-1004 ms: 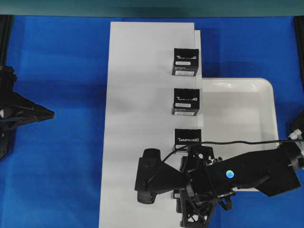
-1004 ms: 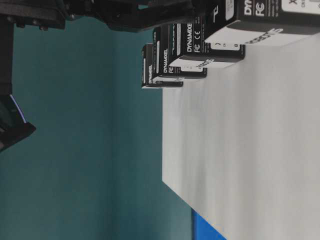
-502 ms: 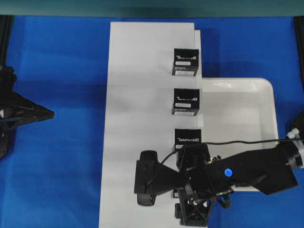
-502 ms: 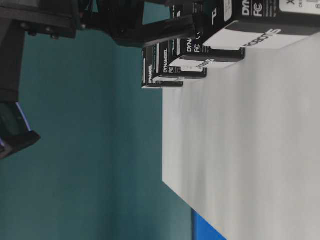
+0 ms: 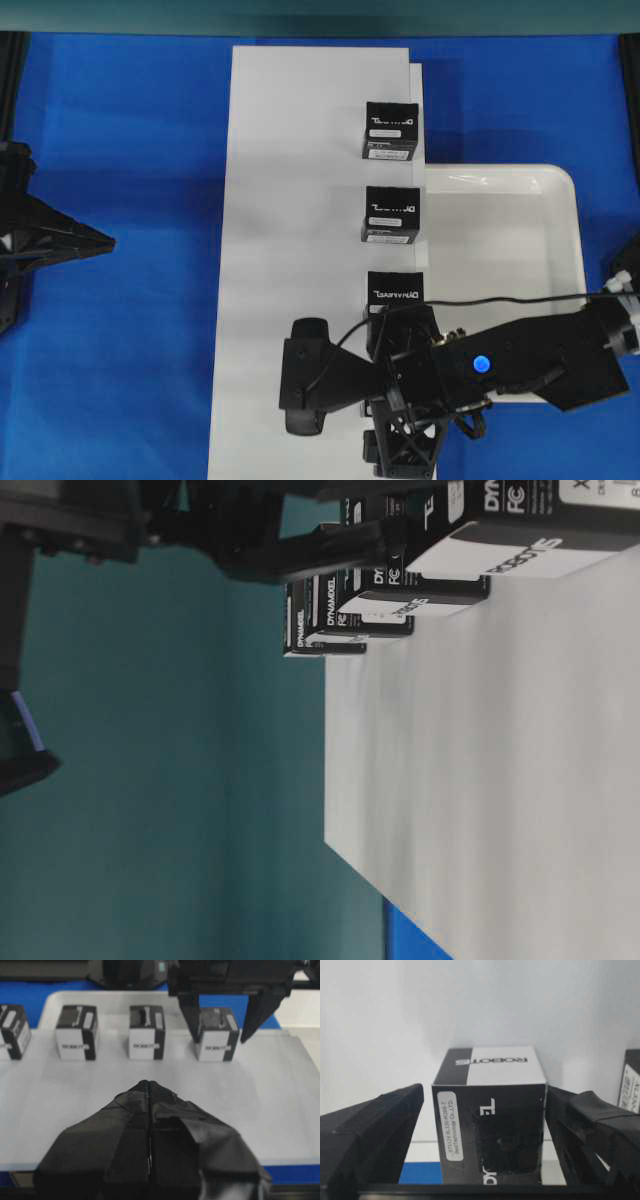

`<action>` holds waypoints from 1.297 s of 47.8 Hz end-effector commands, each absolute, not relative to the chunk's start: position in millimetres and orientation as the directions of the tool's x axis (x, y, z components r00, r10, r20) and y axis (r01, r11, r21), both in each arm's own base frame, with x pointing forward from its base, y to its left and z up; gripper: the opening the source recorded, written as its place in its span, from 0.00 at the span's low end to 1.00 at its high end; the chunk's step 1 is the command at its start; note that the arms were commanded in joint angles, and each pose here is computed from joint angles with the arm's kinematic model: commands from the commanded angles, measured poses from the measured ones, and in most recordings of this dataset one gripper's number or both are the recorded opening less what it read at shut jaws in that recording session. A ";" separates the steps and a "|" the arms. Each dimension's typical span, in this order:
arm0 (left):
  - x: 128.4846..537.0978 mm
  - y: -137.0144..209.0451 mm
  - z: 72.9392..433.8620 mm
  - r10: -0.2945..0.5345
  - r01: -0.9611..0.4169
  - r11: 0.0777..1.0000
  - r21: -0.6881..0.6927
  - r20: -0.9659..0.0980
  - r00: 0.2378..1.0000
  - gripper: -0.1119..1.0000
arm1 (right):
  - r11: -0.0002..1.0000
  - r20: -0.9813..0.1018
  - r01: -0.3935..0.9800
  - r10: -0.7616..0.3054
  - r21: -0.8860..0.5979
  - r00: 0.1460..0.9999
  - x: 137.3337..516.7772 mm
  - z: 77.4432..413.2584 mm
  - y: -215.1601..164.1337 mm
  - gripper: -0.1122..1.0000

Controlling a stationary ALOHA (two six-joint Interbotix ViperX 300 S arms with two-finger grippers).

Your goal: Place the box from the white plastic tray onto the white base.

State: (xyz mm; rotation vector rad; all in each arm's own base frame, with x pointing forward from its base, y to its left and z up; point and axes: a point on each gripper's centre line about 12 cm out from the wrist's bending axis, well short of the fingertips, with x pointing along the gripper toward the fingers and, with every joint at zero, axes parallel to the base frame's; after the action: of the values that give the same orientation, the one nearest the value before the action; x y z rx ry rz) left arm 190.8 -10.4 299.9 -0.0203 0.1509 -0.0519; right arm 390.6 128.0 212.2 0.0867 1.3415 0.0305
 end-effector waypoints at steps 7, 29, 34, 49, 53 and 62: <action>190.4 -10.6 307.7 -0.055 0.052 0.998 -0.024 -0.130 0.990 0.03 | 0.994 -0.921 0.028 0.091 0.110 0.378 393.9 270.3 117.9 0.99; 190.0 -13.8 308.8 -0.072 0.070 0.997 -0.020 -0.125 0.990 0.03 | 0.999 -0.809 0.032 0.014 0.040 0.588 375.4 351.0 86.3 0.99; 190.0 -14.1 309.0 -0.073 0.071 0.997 -0.020 -0.124 0.990 0.03 | 0.998 -0.789 0.053 -0.006 0.034 0.615 366.7 362.1 73.4 0.99; 189.5 -14.1 310.8 -0.073 0.071 0.997 -0.024 -0.118 0.990 0.03 | 0.992 -0.624 0.095 -0.020 0.088 0.781 316.7 397.4 32.3 0.99; 188.7 -14.0 314.3 -0.073 0.071 0.997 -0.024 -0.107 0.992 0.03 | 0.990 -0.557 0.098 -0.026 0.099 0.830 300.4 399.5 22.8 0.99; 187.1 -13.9 319.1 -0.073 0.072 0.997 -0.023 -0.087 0.993 0.03 | 0.992 -0.419 0.082 -0.036 0.094 0.907 270.6 397.6 12.1 0.99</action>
State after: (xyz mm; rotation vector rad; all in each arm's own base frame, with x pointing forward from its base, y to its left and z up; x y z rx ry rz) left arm 185.9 -13.6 304.8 -0.0213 0.1297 -0.0706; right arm 280.3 16.4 392.4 0.1210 0.4957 -0.0583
